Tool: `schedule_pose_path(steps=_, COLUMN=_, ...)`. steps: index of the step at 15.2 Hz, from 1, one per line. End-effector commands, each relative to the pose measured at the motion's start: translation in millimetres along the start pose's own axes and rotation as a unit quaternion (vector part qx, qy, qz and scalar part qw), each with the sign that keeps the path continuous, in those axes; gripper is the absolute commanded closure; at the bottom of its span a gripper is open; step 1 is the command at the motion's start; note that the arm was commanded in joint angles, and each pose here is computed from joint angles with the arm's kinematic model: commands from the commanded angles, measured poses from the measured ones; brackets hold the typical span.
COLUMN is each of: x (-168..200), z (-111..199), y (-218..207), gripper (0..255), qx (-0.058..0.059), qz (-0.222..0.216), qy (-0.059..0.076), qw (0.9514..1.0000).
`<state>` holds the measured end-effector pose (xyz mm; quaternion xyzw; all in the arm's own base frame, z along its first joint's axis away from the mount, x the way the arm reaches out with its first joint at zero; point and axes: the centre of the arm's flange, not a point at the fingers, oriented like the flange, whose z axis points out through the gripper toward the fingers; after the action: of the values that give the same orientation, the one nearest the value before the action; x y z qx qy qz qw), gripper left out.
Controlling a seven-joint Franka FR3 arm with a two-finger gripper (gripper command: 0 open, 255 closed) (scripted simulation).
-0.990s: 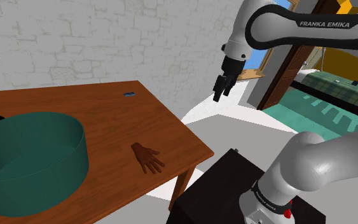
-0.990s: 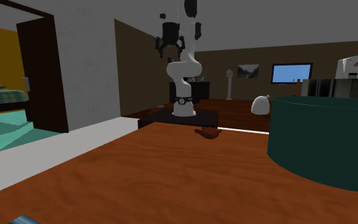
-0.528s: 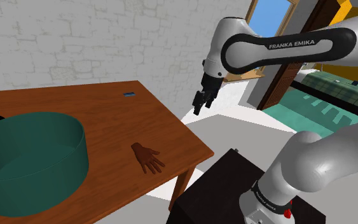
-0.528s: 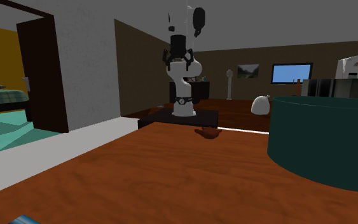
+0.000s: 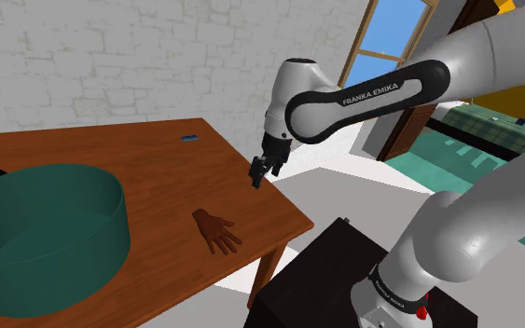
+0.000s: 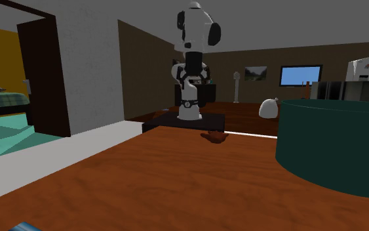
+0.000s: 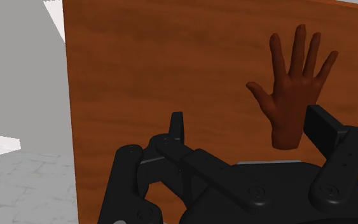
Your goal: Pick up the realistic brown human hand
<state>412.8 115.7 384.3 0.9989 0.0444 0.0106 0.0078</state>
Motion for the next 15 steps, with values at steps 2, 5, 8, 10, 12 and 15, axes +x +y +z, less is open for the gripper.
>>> schedule_pose_path(steps=2, x=18.3, z=26.6, y=-17.3, gripper=0, qx=-0.001, qz=0.000, qy=0.006, qw=1.0000)
schedule_pose_path(steps=5, x=35.8, z=55.1, y=-37.6, gripper=0, qx=-0.002, qz=-0.001, qy=0.010, qw=0.9999)
schedule_pose_path(steps=8, x=53.6, z=83.5, y=-57.9, gripper=0, qx=-0.003, qz=-0.002, qy=0.015, qw=0.9999)
schedule_pose_path(steps=10, x=65.5, z=102.3, y=-71.4, gripper=0, qx=-0.004, qz=-0.003, qy=0.018, qw=0.9998)
schedule_pose_path(steps=12, x=77.6, z=121.1, y=-84.8, gripper=0, qx=-0.004, qz=-0.003, qy=0.021, qw=0.9998)
schedule_pose_path(steps=15, x=95.9, z=149.2, y=-105.0, gripper=0, qx=-0.006, qz=-0.004, qy=0.026, qw=0.9996)
